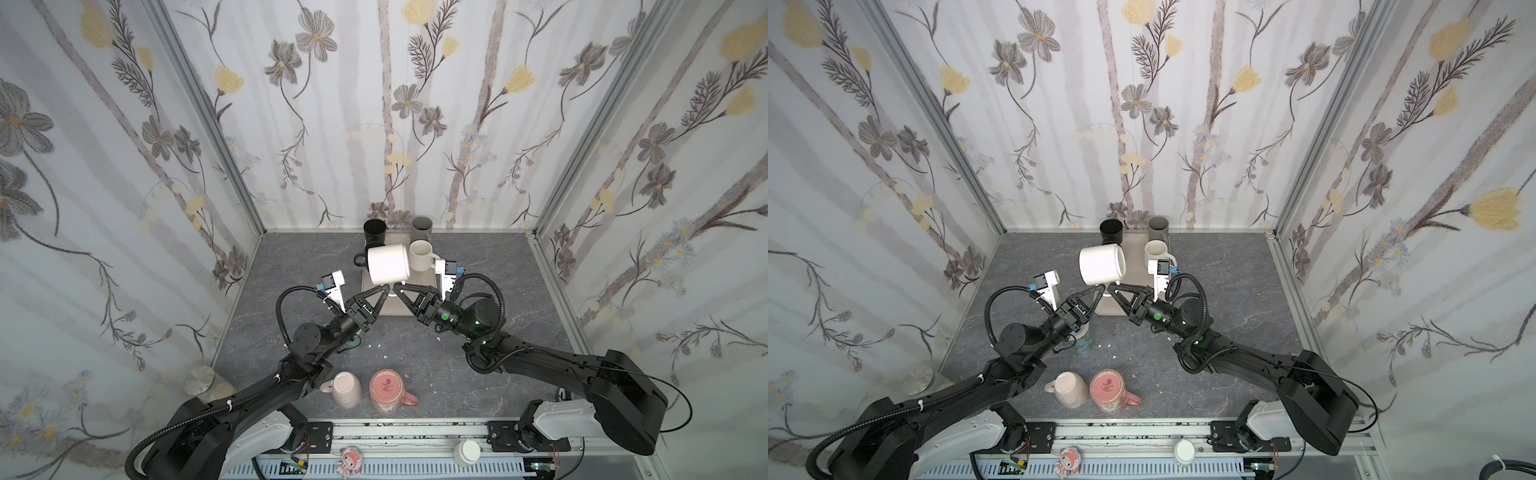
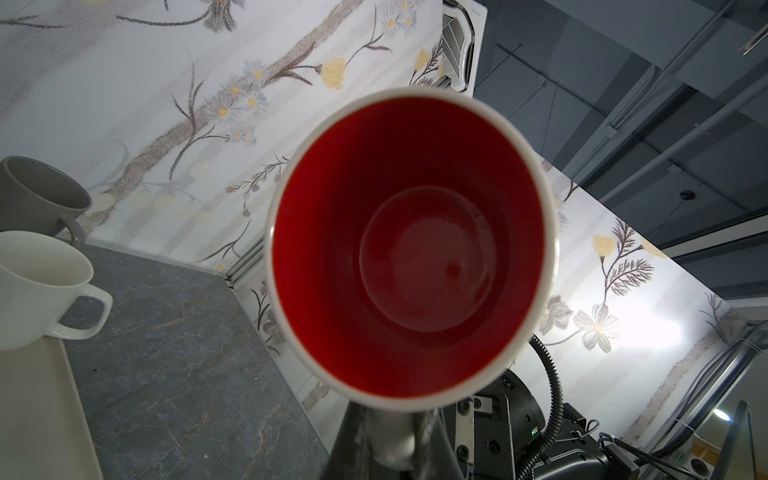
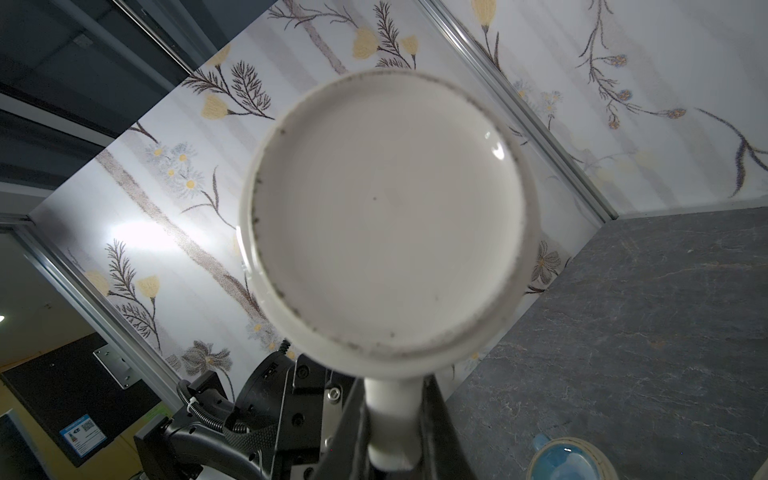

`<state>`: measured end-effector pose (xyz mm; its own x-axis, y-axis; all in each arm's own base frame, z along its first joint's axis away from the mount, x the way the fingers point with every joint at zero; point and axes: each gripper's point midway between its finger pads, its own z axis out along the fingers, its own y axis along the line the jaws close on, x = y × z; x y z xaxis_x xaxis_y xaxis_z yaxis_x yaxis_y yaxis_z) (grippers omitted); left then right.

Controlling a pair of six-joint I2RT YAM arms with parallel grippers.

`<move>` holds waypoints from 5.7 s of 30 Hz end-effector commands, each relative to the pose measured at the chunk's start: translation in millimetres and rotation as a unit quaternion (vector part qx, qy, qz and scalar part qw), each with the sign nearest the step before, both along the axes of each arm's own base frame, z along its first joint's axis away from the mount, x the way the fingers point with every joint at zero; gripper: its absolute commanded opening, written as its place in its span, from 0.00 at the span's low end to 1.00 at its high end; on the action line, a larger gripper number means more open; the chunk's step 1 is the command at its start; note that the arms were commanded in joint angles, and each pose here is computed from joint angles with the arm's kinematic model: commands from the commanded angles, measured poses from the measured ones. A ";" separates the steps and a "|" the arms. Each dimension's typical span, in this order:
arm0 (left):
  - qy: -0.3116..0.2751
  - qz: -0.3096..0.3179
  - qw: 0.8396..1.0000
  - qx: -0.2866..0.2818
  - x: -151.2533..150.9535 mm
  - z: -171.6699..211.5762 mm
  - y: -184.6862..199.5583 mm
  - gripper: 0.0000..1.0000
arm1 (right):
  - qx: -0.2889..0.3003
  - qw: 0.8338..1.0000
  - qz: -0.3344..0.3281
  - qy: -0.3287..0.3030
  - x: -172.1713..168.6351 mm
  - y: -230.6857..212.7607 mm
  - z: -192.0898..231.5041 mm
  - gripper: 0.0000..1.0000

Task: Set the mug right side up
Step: 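Grasp the red-lined mug's body with the left gripper and open the right gripper, then carry the red-lined mug to the tray with the left gripper while the right draws back, then lower the red-lined mug onto the tray with the left gripper, then open the left gripper and lift it off the red-lined mug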

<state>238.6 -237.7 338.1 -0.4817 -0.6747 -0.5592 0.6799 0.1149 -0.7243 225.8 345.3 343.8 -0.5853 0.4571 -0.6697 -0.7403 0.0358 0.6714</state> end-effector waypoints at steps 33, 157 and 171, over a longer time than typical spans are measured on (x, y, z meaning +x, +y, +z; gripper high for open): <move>0.119 0.181 0.883 0.417 80.3 -83.8 15.3 0.00 | -0.116 0.972 -0.197 0.046 35.8 -84.9 -53.1 0.31; 0.203 0.318 0.835 0.401 149.2 -96.2 92.5 0.80 | -0.320 0.936 -0.125 0.080 7.0 -90.6 -151.3 0.67; 0.179 0.275 0.902 0.280 83.4 -70.0 98.6 1.00 | -0.478 0.877 0.044 0.019 -78.9 -48.5 -202.0 0.73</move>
<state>325.3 -135.3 259.6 -0.3917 -0.4754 -0.7877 0.1132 0.8247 -0.5541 160.7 299.6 152.9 -0.6421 -0.2592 -0.7215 -0.7105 0.5546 0.4331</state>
